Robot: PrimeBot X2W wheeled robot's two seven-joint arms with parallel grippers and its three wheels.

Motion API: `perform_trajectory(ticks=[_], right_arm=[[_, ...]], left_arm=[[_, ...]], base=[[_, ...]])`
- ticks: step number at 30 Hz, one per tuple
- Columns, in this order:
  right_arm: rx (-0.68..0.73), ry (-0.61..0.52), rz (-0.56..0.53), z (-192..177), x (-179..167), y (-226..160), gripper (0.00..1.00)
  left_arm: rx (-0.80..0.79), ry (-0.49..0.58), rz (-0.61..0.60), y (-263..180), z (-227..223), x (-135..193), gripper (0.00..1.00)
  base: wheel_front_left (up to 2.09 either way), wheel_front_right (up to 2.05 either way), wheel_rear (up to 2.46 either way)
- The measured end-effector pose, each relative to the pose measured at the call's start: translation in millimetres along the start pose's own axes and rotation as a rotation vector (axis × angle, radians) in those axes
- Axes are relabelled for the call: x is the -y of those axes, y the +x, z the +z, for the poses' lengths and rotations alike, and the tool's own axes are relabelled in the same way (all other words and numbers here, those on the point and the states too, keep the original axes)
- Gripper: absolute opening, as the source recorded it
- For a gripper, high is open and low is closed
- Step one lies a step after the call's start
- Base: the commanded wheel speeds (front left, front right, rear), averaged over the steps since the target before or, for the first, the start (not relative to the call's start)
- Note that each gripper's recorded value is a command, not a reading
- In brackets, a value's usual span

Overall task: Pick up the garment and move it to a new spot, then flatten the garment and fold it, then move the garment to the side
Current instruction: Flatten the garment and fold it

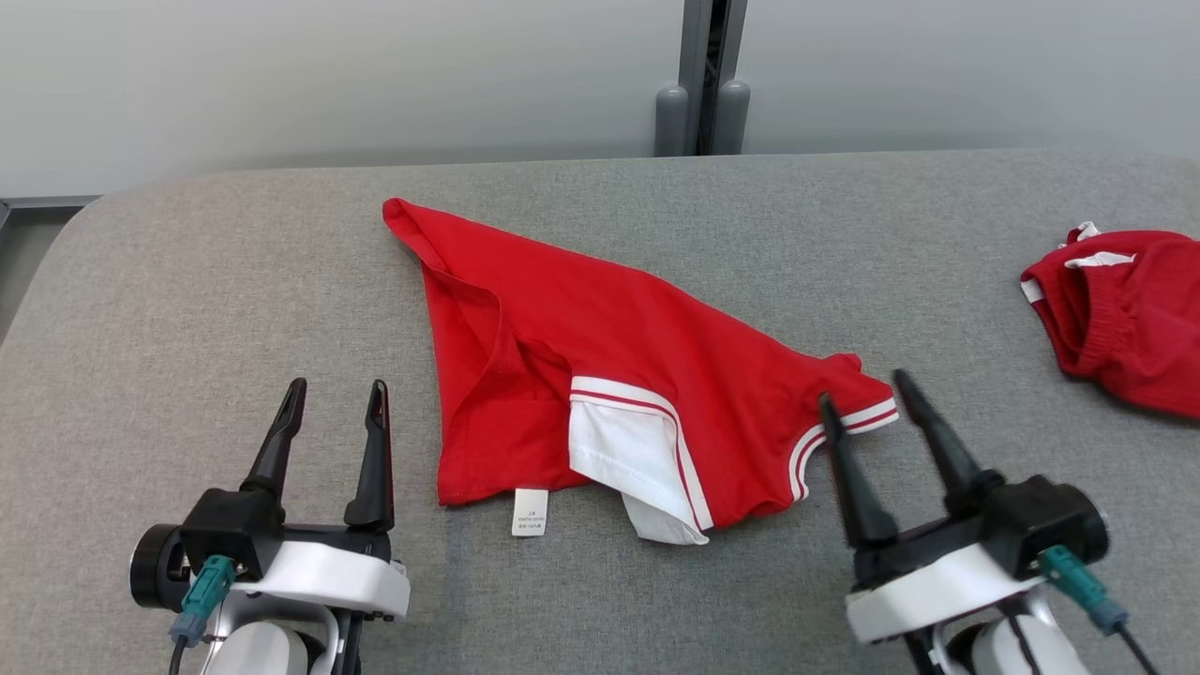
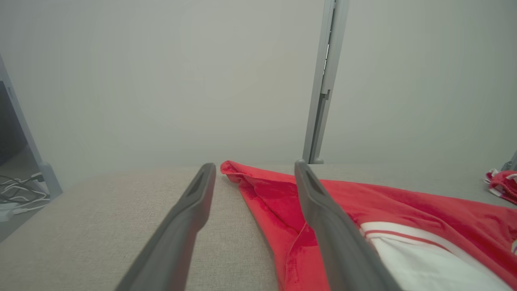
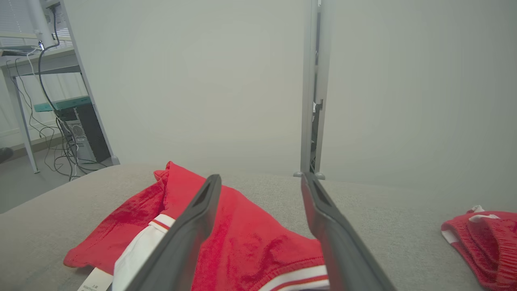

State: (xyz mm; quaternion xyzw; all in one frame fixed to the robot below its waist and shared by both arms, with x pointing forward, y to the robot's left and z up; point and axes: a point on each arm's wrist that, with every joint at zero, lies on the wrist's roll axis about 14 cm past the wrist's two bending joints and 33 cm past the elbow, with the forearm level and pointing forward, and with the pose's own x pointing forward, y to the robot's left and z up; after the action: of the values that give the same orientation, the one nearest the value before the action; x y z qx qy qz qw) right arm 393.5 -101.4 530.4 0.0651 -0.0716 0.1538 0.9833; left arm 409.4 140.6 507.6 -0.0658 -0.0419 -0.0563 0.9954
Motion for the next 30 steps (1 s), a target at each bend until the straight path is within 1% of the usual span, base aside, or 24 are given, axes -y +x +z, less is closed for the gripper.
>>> perform_trajectory(ticks=[5, 10, 14, 20, 22, 26, 30], right_arm=[[-0.036, 0.012, 0.11, -11, -32, -5, 1.0], [-0.115, 0.033, 0.239, -33, -68, -20, 1.0], [-0.187, 0.037, 0.321, -53, -87, -34, 1.0], [-0.254, 0.038, 0.357, -72, -94, -41, 1.0], [-0.273, 0.054, 0.374, -77, -99, -42, 1.0], [-0.318, 0.053, 0.398, -91, -103, -41, 1.0], [-0.331, 0.061, 0.406, -96, -106, -35, 1.0]], left_arm=[[-0.004, -0.006, -0.005, 0, -2, 2, 1.0], [-0.021, -0.015, -0.003, -3, -7, 2, 1.0], [-0.029, -0.015, 0.005, -5, -9, 0, 1.0], [-0.042, -0.022, 0.012, -7, -13, -2, 1.0], [-0.047, -0.023, 0.014, -8, -15, -3, 1.0], [-0.052, -0.03, 0.023, -7, -17, -5, 1.0], [-0.057, -0.028, 0.032, -8, -18, -8, 1.0]], base=[[0.0, 0.0, 0.0], [0.0, 0.0, 0.0], [0.0, 0.0, 0.0], [0.0, 0.0, 0.0], [0.0, 0.0, 0.0], [0.0, 0.0, 0.0], [0.0, 0.0, 0.0]])
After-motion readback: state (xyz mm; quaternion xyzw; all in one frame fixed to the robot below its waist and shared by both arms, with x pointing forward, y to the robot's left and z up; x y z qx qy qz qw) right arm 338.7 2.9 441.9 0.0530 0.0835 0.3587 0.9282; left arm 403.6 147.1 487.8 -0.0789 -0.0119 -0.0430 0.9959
